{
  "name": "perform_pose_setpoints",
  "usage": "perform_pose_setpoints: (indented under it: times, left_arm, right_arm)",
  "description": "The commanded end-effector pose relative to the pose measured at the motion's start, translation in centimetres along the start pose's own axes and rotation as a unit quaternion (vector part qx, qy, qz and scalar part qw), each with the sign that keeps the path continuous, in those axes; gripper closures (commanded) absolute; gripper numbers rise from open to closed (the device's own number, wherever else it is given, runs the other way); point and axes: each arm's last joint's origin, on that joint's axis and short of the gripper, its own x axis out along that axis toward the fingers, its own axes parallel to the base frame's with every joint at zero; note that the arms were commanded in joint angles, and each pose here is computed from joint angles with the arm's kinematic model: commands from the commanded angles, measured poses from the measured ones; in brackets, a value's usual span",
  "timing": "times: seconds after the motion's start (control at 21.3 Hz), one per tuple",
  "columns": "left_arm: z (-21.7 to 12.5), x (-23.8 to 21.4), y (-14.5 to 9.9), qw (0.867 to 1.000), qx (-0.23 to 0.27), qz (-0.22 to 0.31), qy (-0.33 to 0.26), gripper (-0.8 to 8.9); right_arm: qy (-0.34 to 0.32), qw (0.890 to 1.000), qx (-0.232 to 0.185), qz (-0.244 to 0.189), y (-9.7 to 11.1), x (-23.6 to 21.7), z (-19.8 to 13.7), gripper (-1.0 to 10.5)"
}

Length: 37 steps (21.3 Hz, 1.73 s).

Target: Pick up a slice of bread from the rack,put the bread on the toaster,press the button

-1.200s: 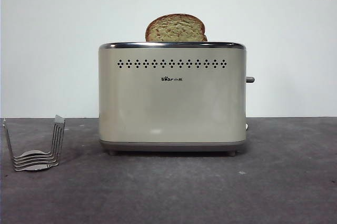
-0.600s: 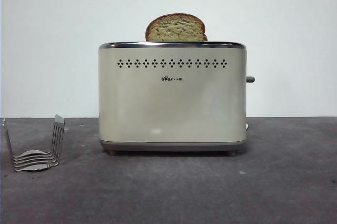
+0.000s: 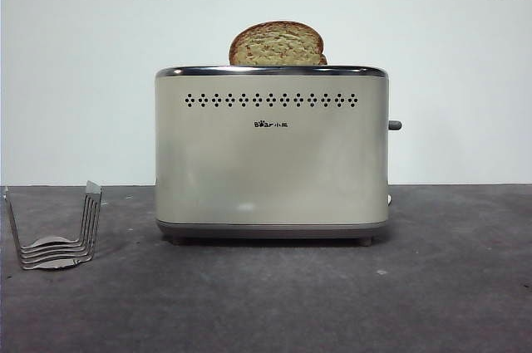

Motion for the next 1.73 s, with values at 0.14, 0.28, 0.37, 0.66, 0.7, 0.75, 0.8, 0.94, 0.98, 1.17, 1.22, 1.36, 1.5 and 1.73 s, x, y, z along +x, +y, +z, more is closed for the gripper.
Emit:
perform_pose_setpoints:
  times: [0.14, 0.28, 0.37, 0.66, 0.7, 0.75, 0.8, 0.94, 0.98, 1.17, 1.22, 1.36, 1.5, 1.73]
  left_arm:
    - [-1.4, -0.2, 0.2, 0.998, 0.031, 0.012, 0.056, 8.16]
    - [-1.9, -0.3, 0.3, 0.995, 0.048, 0.009, 0.081, 8.16]
    - [-1.9, -0.3, 0.3, 0.995, 0.048, 0.009, 0.081, 8.16]
    - [-1.8, -0.3, 0.3, 0.996, 0.045, 0.009, 0.08, 8.16]
    - [-1.9, -0.2, 0.3, 0.996, 0.045, 0.009, 0.083, 8.16]
    - [-1.9, -0.2, 0.3, 0.995, 0.045, 0.009, 0.084, 8.16]
    - [-1.9, -0.2, 0.3, 0.995, 0.045, 0.01, 0.087, 8.16]
    - [-2.0, -0.2, 0.3, 0.995, 0.045, 0.01, 0.093, 8.16]
    - [-2.1, -0.1, 0.3, 0.994, 0.045, 0.01, 0.094, 8.16]
    - [-2.2, -0.1, 0.3, 0.994, 0.044, 0.011, 0.103, 8.16]
    - [-2.2, 0.0, 0.3, 0.993, 0.044, 0.011, 0.105, 8.16]
    - [-2.3, 0.0, 0.3, 0.993, 0.044, 0.011, 0.108, 8.16]
    - [-2.3, 0.0, 0.3, 0.993, 0.044, 0.011, 0.108, 8.16]
    - [-2.3, 0.0, 0.3, 0.993, 0.044, 0.011, 0.109, 8.16]
  right_arm:
    - [-0.002, 1.0, -0.004, 0.0, 0.0, 0.1, 0.1, 9.5]
    - [-0.002, 1.0, -0.004, 0.0, 0.0, 0.1, 0.1, 9.5]
    - [-0.003, 1.0, -0.004, 0.0, 0.0, 0.1, 0.1, 9.5]
    - [-0.002, 1.0, -0.003, 0.0, 0.0, 0.1, 0.1, 9.5]
    - [-0.002, 1.0, -0.004, 0.0, 0.0, 0.1, 0.1, 9.5]
    - [-0.002, 1.0, -0.004, 0.0, 0.0, 0.1, 0.1, 9.5]
    - [-0.003, 1.0, -0.003, 0.0, 0.0, 0.1, 0.1, 9.5]
    - [-0.002, 1.0, -0.003, 0.0, 0.0, 0.1, 0.1, 9.5]
    - [-0.002, 1.0, -0.003, 0.0, 0.0, 0.1, 0.1, 9.5]
    - [-0.012, 1.0, -0.003, -0.014, -0.1, -0.4, -0.1, 9.5]
    - [-0.016, 1.0, -0.003, -0.016, -0.1, -0.6, -0.3, 9.5]
    - [-0.073, 0.997, -0.002, -0.009, -0.5, -1.4, -2.7, 9.5]
    - [-0.206, 0.978, -0.013, -0.001, -1.6, 0.6, -6.8, 9.5]
    - [-0.405, 0.914, 0.019, 0.018, -3.6, 6.1, -17.0, 9.5]
